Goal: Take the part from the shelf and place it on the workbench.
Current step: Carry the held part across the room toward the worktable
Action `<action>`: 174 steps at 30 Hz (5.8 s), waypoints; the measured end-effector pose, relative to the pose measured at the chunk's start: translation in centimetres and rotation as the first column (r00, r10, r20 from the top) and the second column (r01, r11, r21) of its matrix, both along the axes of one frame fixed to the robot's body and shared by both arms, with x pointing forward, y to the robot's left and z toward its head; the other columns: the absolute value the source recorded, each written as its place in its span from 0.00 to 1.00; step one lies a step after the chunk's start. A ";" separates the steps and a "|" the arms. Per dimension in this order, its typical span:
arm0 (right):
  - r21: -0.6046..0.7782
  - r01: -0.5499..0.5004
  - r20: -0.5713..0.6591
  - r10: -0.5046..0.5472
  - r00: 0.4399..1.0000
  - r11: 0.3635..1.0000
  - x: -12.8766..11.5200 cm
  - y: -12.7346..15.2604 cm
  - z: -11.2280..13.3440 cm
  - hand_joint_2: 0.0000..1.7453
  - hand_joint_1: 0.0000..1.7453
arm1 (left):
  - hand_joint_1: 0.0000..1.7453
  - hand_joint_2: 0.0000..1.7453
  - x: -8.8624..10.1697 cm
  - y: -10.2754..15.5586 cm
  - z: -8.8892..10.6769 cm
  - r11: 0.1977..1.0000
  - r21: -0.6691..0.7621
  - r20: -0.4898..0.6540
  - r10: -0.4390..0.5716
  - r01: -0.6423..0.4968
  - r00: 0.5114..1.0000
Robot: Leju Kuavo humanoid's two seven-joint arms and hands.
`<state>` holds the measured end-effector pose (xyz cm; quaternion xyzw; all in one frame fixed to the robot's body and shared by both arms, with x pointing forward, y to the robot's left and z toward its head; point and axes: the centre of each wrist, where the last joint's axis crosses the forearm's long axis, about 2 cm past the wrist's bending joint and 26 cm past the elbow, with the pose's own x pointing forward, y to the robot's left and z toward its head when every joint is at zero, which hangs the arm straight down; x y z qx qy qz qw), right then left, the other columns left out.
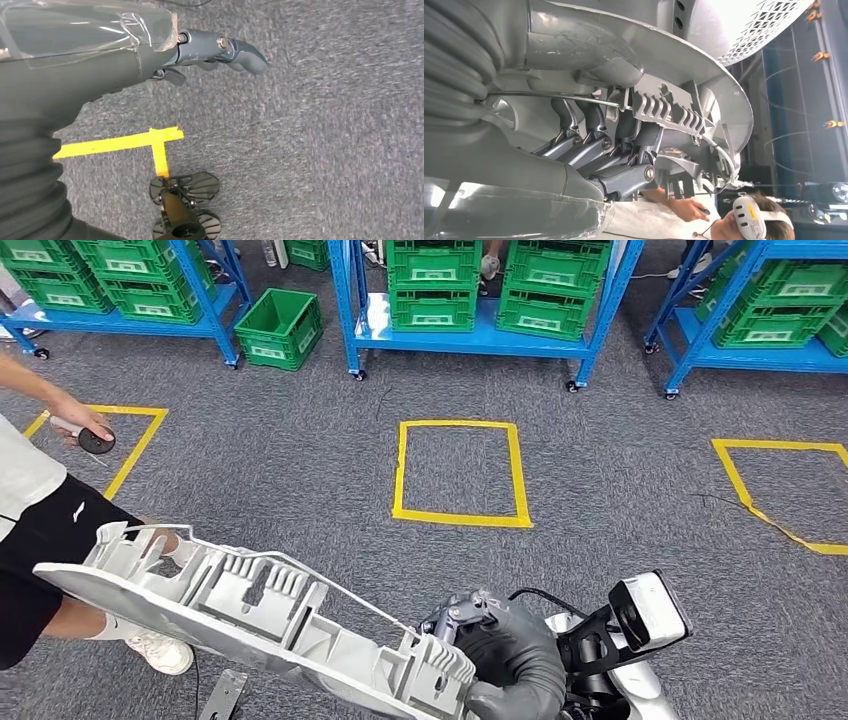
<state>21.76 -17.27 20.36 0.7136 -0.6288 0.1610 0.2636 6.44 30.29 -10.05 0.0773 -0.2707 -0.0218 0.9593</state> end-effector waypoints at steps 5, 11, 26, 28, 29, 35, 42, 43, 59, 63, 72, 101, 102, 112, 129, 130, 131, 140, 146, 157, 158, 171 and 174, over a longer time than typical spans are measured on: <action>0.005 0.000 0.003 0.000 1.000 1.000 0.0 0.1 0.1 1.00 1.00 | 0.00 1.00 -0.2 0.2 0.0 1.000 0.006 -0.001 0.007 -0.007 1.000; 0.004 0.003 0.000 -0.003 1.000 1.000 0.0 0.2 0.1 1.00 1.00 | 0.00 1.00 -0.4 0.5 -0.1 1.000 0.013 -0.002 0.012 -0.012 1.000; 0.010 0.002 0.015 -0.002 1.000 1.000 0.1 0.2 0.3 1.00 1.00 | 0.00 1.00 -0.2 0.4 0.0 0.997 0.074 -0.030 0.034 -0.032 0.999; 0.011 0.001 0.016 -0.002 1.000 1.000 0.1 0.2 0.3 1.00 1.00 | 0.00 1.00 -0.2 0.3 0.0 0.997 0.075 -0.030 0.034 -0.032 0.999; 0.012 0.001 0.017 -0.002 1.000 1.000 0.1 0.2 0.3 1.00 1.00 | 0.00 1.00 -0.3 0.3 0.0 0.997 0.076 -0.031 0.034 -0.032 0.999; 0.019 0.000 0.023 -0.001 1.000 1.000 0.2 0.3 0.5 1.00 1.00 | 0.00 1.00 -0.6 0.4 -0.1 0.996 0.081 -0.037 0.035 -0.032 0.999; 0.025 -0.005 0.025 0.004 1.000 1.000 0.2 0.4 0.6 1.00 1.00 | 0.00 1.00 -0.2 0.5 0.0 0.996 0.088 -0.032 0.027 -0.024 0.999; 0.026 -0.006 0.027 0.005 1.000 1.000 0.3 0.5 0.7 1.00 1.00 | 0.00 1.00 -0.1 0.5 0.0 0.996 0.090 -0.030 0.026 -0.023 0.999; 0.031 -0.005 0.033 0.004 0.999 1.000 0.3 0.3 0.7 1.00 1.00 | 0.00 1.00 0.0 0.3 0.0 0.996 0.084 -0.038 0.003 0.000 0.999; 0.036 -0.001 0.040 0.000 0.999 0.999 0.3 0.4 0.7 1.00 1.00 | 0.00 1.00 -0.5 0.4 -0.1 0.997 0.083 -0.050 0.000 0.004 0.999; 0.037 0.014 0.044 -0.015 0.999 0.999 0.3 0.3 0.7 1.00 1.00 | 0.00 1.00 -0.4 0.5 -0.1 0.996 0.087 -0.048 0.003 0.001 0.999; 0.048 0.026 0.052 -0.028 0.998 0.999 0.1 0.1 0.7 1.00 1.00 | 0.00 1.00 -0.9 1.1 -0.2 0.994 0.105 -0.056 0.006 0.000 0.998; 0.049 0.025 0.053 -0.028 0.998 0.998 0.1 0.2 0.7 1.00 1.00 | 0.00 1.00 -0.9 1.1 -0.2 0.994 0.107 -0.056 0.004 0.002 0.998; 0.057 0.021 0.065 -0.025 0.998 0.998 0.2 0.1 0.9 1.00 1.00 | 0.00 1.00 -0.5 1.7 -0.1 0.993 0.121 -0.050 -0.004 0.010 0.999; 0.059 0.019 0.067 -0.023 0.997 0.998 0.2 0.2 1.0 1.00 1.00 | 0.00 1.00 -0.8 1.6 -0.1 0.993 0.120 -0.056 -0.002 0.009 0.998; 0.059 0.019 0.067 -0.023 0.998 0.998 0.2 0.2 1.0 1.00 1.00 | 0.00 1.00 -0.8 1.6 -0.1 0.993 0.119 -0.057 -0.002 0.009 0.998; 0.060 0.019 0.067 -0.023 0.998 0.998 0.2 0.2 1.0 1.00 1.00 | 0.00 1.00 -0.9 1.5 -0.1 0.993 0.118 -0.058 -0.002 0.009 0.998; 0.072 0.008 0.075 -0.013 0.997 0.997 0.3 0.2 1.1 1.00 1.00 | 0.00 1.00 -0.8 1.8 -0.1 0.992 0.124 -0.052 -0.007 0.014 0.999; 0.068 0.007 0.070 -0.012 0.997 0.998 0.2 0.0 0.9 1.00 1.00 | 0.00 1.00 -0.4 1.5 0.0 0.993 0.117 -0.043 -0.010 0.015 0.999; 0.069 0.001 0.077 -0.006 0.997 0.998 0.2 0.1 0.8 1.00 1.00 | 0.00 1.00 -1.5 1.5 -0.2 0.993 0.115 -0.064 -0.007 0.014 0.998; 0.070 0.001 0.077 -0.006 0.997 0.998 0.2 0.1 0.8 1.00 1.00 | 0.00 1.00 -1.5 1.4 -0.2 0.993 0.114 -0.063 -0.007 0.014 0.998; 0.084 -0.003 0.076 -0.003 0.997 0.996 0.1 0.1 0.8 1.00 1.00 | 0.00 1.00 -1.3 1.7 -0.1 0.993 0.119 -0.061 -0.018 0.025 0.998; 0.081 -0.002 0.072 -0.004 0.997 0.997 0.0 0.0 0.6 1.00 1.00 | 0.00 1.00 -0.7 1.6 0.0 0.993 0.115 -0.050 -0.021 0.026 0.999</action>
